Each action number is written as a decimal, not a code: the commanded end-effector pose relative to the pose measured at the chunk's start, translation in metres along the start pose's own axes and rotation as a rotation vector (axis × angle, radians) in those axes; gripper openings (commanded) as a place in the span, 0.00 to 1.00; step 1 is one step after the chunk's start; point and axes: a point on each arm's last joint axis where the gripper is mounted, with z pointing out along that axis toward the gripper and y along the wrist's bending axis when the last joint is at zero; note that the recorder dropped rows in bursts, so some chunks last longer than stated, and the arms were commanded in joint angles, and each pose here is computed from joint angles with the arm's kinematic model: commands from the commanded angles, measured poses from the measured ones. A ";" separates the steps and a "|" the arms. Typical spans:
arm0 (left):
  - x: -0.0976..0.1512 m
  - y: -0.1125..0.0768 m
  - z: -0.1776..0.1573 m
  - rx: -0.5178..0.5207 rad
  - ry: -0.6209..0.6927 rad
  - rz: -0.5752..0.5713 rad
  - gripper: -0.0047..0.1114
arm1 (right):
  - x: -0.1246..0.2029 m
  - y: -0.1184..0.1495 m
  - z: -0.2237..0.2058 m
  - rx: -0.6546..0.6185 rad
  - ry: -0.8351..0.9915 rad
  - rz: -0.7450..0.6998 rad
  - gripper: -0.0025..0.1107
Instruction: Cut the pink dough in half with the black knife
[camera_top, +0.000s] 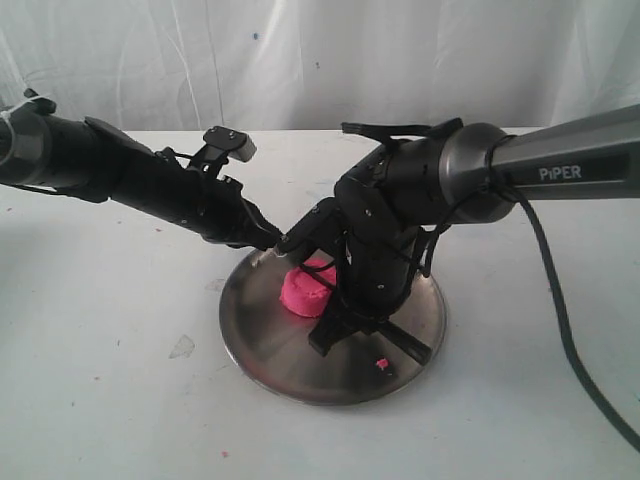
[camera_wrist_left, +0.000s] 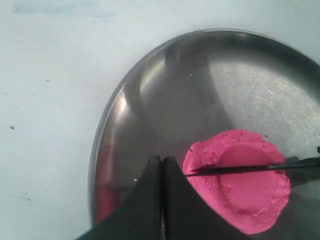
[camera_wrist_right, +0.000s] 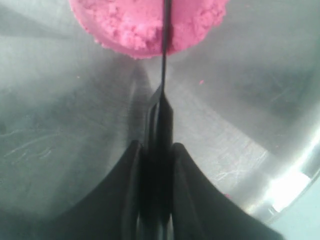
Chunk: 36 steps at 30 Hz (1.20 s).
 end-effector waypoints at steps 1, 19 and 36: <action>-0.006 -0.005 -0.008 0.002 -0.011 0.011 0.04 | 0.000 -0.002 0.000 -0.001 0.008 -0.015 0.02; 0.008 0.001 0.020 0.105 -0.034 -0.068 0.04 | 0.000 -0.002 0.000 -0.001 0.009 -0.017 0.02; 0.016 0.006 0.031 0.144 0.048 -0.103 0.04 | 0.000 -0.002 0.000 -0.001 0.012 -0.018 0.02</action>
